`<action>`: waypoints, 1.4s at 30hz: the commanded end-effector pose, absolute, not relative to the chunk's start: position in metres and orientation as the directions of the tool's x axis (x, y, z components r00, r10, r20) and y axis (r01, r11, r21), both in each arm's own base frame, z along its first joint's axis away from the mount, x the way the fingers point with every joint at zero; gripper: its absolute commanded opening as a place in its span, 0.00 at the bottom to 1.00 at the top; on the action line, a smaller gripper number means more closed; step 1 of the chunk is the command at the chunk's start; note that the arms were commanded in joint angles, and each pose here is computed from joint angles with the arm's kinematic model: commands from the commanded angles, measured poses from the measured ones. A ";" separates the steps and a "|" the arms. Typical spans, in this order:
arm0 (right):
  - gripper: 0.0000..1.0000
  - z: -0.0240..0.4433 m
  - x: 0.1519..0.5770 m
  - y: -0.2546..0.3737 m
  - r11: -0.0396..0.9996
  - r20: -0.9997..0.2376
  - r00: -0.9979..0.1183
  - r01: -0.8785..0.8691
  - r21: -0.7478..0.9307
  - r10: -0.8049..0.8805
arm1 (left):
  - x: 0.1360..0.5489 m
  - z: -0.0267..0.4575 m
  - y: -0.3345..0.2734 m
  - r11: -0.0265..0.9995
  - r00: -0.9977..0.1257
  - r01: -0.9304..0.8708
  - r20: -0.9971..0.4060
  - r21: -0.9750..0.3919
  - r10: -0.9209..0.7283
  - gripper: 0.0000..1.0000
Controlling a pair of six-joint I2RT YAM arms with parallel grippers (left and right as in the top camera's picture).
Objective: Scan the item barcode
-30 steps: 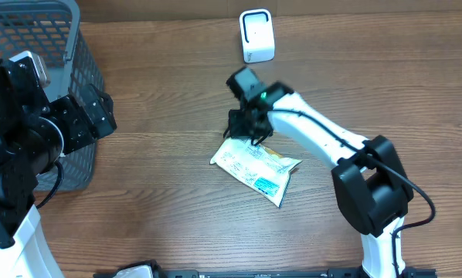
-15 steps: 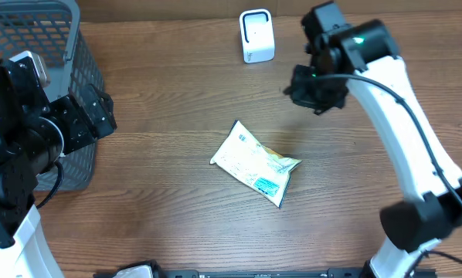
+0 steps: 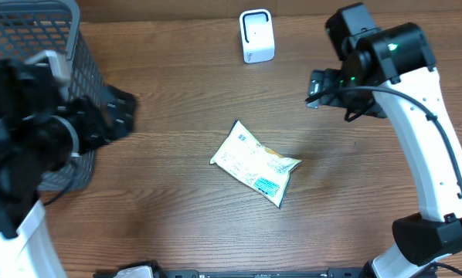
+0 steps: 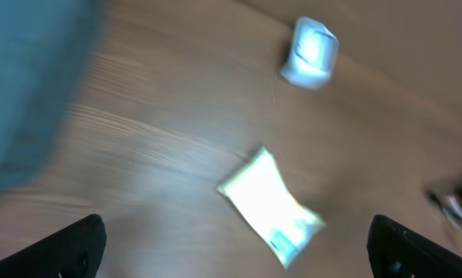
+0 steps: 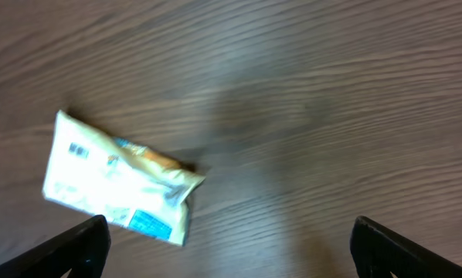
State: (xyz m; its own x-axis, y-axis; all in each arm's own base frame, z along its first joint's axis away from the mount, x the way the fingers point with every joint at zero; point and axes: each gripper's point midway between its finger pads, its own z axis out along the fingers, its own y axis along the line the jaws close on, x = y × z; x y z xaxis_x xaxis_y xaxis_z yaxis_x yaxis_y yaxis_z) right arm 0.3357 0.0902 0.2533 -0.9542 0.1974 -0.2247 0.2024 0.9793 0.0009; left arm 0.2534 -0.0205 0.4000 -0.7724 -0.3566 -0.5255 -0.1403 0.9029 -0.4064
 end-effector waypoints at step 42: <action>0.04 0.099 0.265 0.204 0.940 0.182 -0.982 0.106 0.326 0.048 | 0.335 0.004 -0.110 0.916 -0.916 -0.373 -0.101 -0.150 -0.389 0.04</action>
State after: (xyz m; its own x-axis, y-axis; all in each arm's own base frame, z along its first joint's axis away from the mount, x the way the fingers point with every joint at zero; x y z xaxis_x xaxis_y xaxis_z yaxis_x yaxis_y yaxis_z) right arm 0.2792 0.1965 0.1104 -0.9894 0.0277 0.1427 0.0734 0.9424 0.3263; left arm 0.3269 -0.1441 0.0130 -0.9661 -0.2492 -0.0680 -0.2259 0.9427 -0.2454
